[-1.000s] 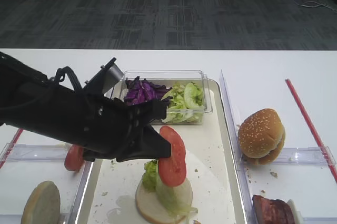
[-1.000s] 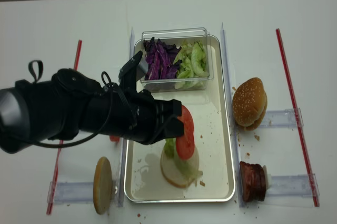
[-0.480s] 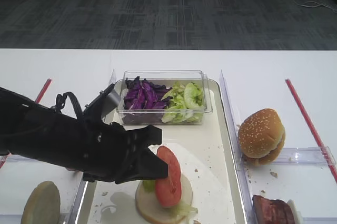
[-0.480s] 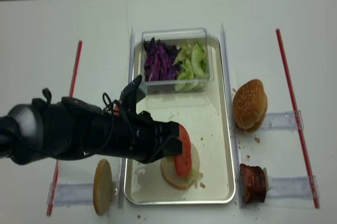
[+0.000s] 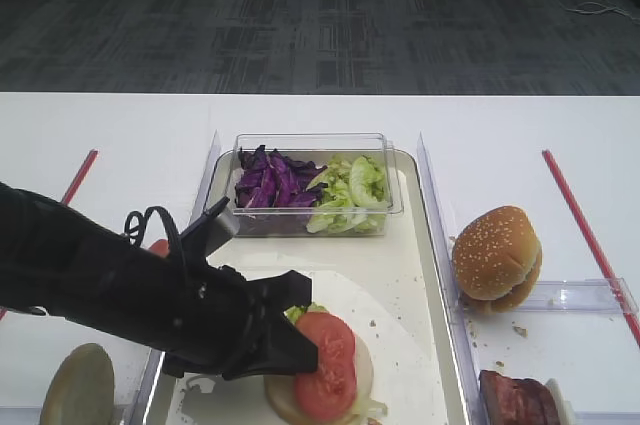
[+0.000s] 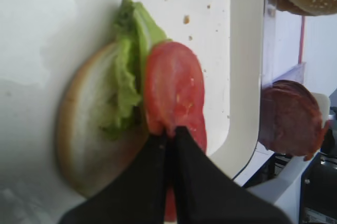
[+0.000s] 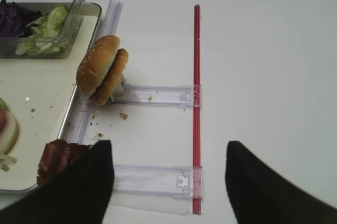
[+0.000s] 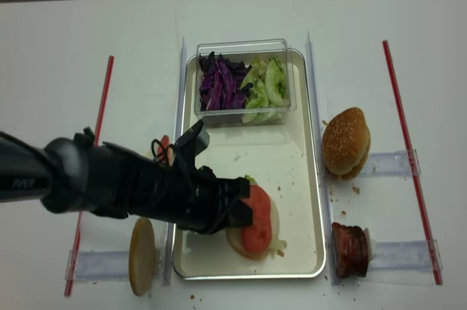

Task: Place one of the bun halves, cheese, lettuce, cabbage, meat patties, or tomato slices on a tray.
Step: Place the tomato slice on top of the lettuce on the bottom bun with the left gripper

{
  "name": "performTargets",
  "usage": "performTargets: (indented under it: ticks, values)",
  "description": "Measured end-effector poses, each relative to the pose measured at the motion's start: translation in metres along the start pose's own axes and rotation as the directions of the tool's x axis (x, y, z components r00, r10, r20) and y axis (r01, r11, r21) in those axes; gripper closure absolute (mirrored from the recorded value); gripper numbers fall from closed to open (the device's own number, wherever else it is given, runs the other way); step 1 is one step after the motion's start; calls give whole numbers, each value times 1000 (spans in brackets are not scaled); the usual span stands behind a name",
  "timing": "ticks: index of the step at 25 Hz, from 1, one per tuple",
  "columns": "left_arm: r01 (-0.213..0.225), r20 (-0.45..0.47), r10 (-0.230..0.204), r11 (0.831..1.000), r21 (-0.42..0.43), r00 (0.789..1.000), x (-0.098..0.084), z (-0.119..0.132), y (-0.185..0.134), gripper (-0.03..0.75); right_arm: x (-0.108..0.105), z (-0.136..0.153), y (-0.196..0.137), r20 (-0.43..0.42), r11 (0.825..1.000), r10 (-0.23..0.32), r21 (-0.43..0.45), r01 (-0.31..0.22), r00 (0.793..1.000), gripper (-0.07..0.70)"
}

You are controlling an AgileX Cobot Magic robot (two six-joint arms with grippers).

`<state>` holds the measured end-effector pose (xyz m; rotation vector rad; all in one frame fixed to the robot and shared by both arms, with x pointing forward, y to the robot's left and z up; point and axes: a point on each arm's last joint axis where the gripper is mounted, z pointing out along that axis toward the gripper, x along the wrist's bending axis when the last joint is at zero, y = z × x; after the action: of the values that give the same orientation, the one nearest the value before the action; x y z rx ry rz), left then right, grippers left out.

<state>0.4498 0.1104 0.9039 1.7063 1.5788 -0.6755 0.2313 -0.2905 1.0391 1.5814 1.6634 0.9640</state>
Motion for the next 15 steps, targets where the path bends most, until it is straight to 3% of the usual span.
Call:
performTargets:
  ticks: [12, 15]
  values:
    - [20, -8, -20, 1000, 10, 1000, 5, 4, -1, 722, 0, 0, 0, 0, 1000, 0, 0, 0, 1000, 164]
    - [20, -6, -20, 1000, 11, 1000, 5, 5, -1, 664, 0, 0, 0, 0, 1000, 0, 0, 0, 1000, 164]
